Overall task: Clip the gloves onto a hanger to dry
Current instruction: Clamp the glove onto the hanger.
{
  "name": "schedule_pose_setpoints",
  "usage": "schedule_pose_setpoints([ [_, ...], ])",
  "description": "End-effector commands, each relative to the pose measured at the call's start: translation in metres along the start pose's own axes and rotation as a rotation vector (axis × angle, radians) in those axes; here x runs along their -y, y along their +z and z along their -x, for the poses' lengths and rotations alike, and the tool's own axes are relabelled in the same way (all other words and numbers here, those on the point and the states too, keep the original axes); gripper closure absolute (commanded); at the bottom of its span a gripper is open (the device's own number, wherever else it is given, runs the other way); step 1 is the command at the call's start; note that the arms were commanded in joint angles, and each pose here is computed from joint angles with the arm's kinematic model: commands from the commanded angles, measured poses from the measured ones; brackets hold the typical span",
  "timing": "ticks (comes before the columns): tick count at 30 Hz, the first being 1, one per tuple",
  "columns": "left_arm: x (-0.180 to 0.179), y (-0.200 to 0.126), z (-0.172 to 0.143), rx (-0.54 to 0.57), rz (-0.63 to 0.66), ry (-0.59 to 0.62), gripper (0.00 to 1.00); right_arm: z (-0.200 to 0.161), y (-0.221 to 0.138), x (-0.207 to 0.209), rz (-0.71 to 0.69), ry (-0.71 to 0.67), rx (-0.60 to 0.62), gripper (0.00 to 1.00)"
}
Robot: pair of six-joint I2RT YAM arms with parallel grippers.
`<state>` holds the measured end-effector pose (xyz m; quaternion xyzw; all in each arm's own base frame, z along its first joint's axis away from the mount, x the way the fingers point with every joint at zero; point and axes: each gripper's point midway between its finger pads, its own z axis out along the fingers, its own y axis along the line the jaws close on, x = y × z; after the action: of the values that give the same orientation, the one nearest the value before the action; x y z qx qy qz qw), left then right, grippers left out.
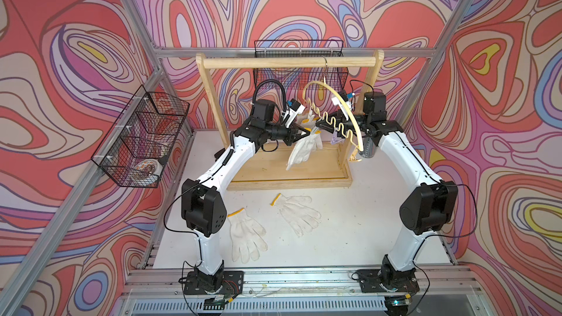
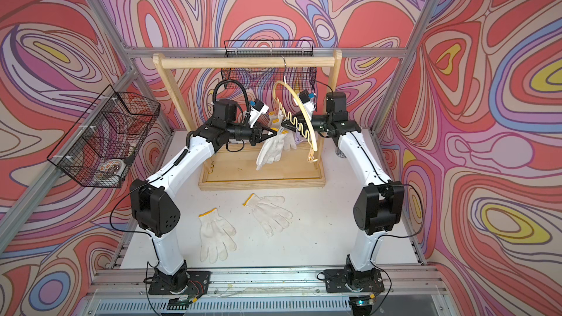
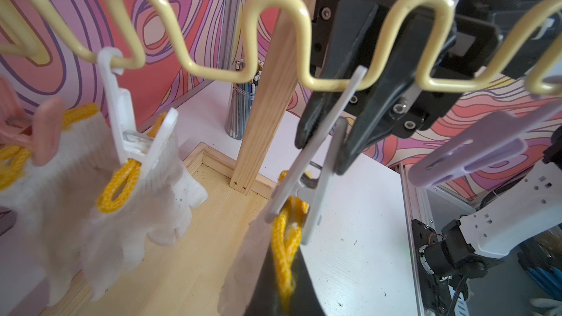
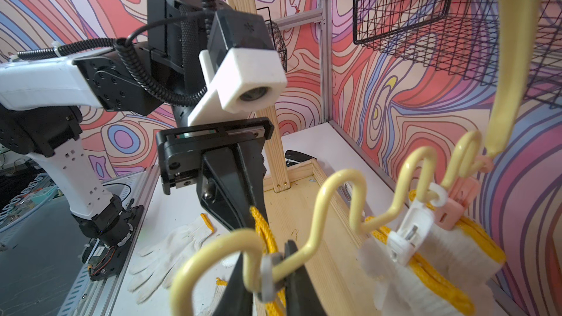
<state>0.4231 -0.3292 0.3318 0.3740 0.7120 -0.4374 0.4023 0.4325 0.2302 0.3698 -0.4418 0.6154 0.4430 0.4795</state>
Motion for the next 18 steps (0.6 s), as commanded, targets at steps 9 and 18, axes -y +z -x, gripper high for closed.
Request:
schedule_pose_setpoints([
  [9,0.027,-0.028,0.030,0.080,-0.073,0.049,1.00,0.015,-0.004,-0.009,-0.016,-0.052,0.005,1.00],
  [18,0.024,-0.030,0.042,0.108,-0.086,0.007,1.00,0.016,-0.004,-0.010,-0.014,-0.058,0.006,1.00],
])
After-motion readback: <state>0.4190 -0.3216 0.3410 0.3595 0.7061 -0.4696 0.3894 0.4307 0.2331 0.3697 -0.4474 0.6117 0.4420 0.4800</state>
